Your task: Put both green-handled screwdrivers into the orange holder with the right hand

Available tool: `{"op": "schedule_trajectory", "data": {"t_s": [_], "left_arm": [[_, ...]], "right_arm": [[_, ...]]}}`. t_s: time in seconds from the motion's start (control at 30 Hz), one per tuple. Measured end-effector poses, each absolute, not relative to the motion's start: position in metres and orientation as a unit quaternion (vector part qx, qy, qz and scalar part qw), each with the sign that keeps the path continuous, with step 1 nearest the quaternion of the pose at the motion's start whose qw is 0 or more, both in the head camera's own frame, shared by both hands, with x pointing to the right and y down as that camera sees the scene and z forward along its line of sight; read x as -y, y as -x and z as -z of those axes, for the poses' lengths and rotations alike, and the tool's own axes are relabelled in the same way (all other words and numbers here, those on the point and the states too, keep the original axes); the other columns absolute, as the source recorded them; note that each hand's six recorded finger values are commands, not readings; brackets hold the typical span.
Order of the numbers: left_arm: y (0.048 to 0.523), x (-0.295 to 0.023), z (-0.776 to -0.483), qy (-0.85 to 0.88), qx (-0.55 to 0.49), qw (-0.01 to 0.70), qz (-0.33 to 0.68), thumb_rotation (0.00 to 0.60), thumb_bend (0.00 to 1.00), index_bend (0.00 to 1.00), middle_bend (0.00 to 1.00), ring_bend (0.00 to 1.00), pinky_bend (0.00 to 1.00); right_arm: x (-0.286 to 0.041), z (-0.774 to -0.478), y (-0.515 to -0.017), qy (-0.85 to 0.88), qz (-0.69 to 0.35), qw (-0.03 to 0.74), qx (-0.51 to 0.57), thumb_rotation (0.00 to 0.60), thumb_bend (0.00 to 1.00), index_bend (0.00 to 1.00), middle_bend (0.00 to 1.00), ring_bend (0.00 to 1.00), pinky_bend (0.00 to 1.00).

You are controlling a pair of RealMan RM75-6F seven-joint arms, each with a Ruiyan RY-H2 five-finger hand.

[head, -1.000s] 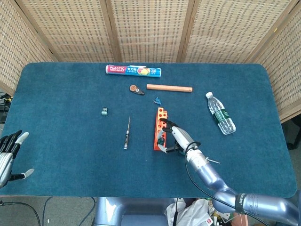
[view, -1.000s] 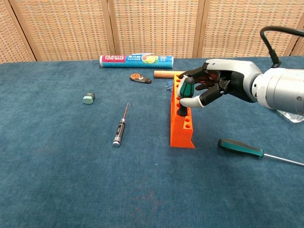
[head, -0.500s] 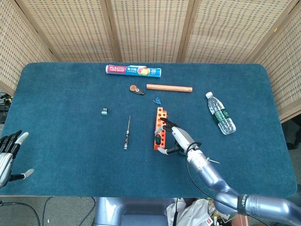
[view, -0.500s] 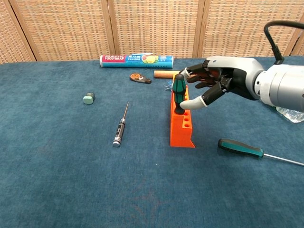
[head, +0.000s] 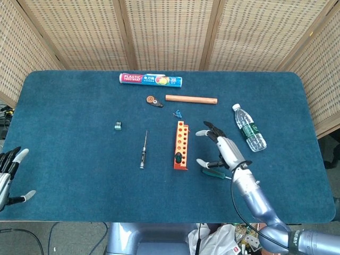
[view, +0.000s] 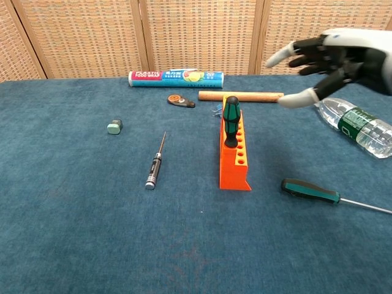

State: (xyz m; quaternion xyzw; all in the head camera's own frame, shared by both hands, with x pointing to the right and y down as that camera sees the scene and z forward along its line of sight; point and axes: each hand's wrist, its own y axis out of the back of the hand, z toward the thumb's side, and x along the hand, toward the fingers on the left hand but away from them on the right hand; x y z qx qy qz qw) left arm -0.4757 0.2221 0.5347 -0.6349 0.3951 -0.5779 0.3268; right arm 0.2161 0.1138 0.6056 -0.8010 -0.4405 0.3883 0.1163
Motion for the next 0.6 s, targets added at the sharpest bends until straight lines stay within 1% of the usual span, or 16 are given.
{"op": "schedule_trajectory", "data": {"t_s": [0.1,0.27,0.4,0.6], "left_arm": [[0.474,-0.223,-0.533,0.636,-0.396,0.329,0.574,0.6,0.0,0.0,0.0,0.0,0.0],[0.471,-0.225,-0.529,0.642,-0.395,0.335,0.566,0.6,0.0,0.0,0.0,0.0,0.0],[0.471,-0.227,-0.527,0.644,-0.396,0.336,0.562,0.6,0.0,0.0,0.0,0.0,0.0],[0.473,-0.227,-0.526,0.645,-0.399,0.334,0.56,0.6,0.0,0.0,0.0,0.0,0.0]], "right_arm": [[-0.121,-0.607,-0.234,0.78,-0.417,0.146,0.443,0.6,0.2,0.22,0.0,0.0,0.0],[-0.142,-0.623,-0.249,0.758,-0.475,0.185,0.406,0.6,0.21,0.24,0.0,0.0,0.0],[-0.159,-0.644,-0.249,0.745,-0.511,0.211,0.373,0.6,0.21,0.32,0.0,0.0,0.0],[-0.175,-0.675,-0.241,0.726,-0.546,0.241,0.341,0.6,0.21,0.35,0.0,0.0,0.0]]}}
